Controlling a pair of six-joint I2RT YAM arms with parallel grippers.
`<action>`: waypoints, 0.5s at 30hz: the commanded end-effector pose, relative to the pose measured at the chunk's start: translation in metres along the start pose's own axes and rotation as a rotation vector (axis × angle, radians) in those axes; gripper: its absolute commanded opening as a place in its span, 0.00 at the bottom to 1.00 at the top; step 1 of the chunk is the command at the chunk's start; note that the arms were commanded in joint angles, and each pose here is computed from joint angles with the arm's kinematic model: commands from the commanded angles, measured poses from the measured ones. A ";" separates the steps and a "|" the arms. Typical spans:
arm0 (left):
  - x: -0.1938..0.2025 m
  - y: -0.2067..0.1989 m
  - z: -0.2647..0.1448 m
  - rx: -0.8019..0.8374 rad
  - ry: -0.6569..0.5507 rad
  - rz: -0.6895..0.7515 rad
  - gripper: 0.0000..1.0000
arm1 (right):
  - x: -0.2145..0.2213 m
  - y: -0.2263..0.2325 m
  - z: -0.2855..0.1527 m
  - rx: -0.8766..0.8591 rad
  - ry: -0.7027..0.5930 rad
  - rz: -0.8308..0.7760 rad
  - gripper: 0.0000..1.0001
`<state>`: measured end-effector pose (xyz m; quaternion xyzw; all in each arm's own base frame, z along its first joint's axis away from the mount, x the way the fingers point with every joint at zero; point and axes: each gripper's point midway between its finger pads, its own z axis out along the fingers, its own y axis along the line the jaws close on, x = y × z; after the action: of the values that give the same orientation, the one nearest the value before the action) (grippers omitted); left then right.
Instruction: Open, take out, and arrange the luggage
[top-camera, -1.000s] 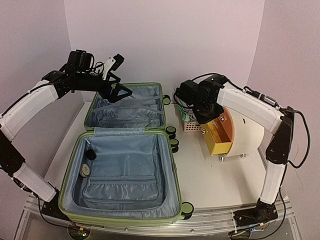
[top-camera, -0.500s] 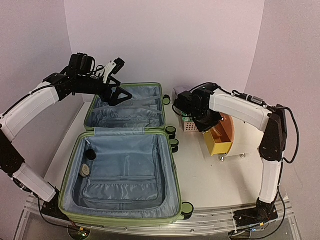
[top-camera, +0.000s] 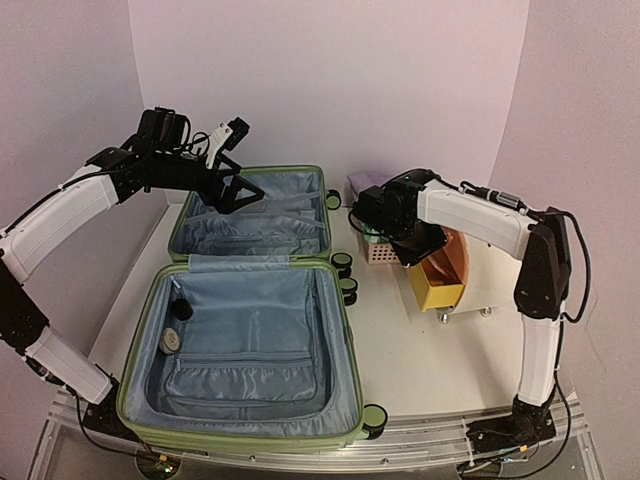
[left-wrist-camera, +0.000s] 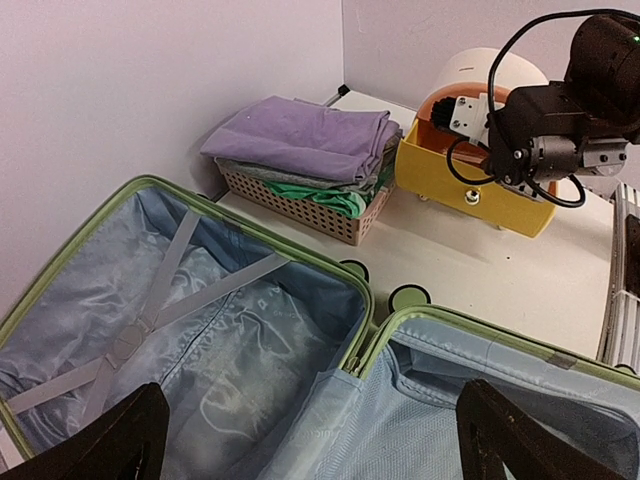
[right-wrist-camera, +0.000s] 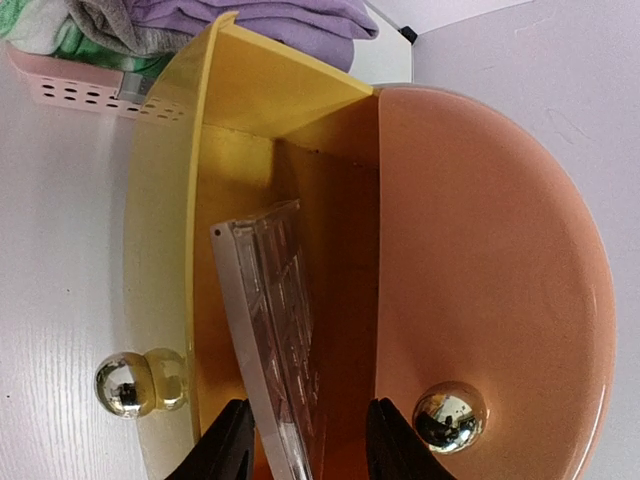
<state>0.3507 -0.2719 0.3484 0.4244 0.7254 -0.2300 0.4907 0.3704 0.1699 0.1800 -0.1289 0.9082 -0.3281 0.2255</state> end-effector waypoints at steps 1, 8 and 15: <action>-0.016 -0.001 -0.013 -0.018 -0.058 0.044 1.00 | -0.004 -0.003 -0.003 -0.013 0.005 0.017 0.41; -0.013 -0.002 -0.011 -0.012 -0.049 0.038 1.00 | -0.035 -0.006 -0.033 -0.148 -0.074 0.091 0.48; -0.010 -0.002 -0.009 -0.009 -0.044 0.040 1.00 | -0.051 0.020 -0.063 -0.402 -0.120 0.087 0.35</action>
<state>0.3506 -0.2718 0.3459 0.4265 0.7258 -0.2288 0.4889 0.3906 0.2061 0.2251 -0.1217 0.9276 -0.2233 0.2736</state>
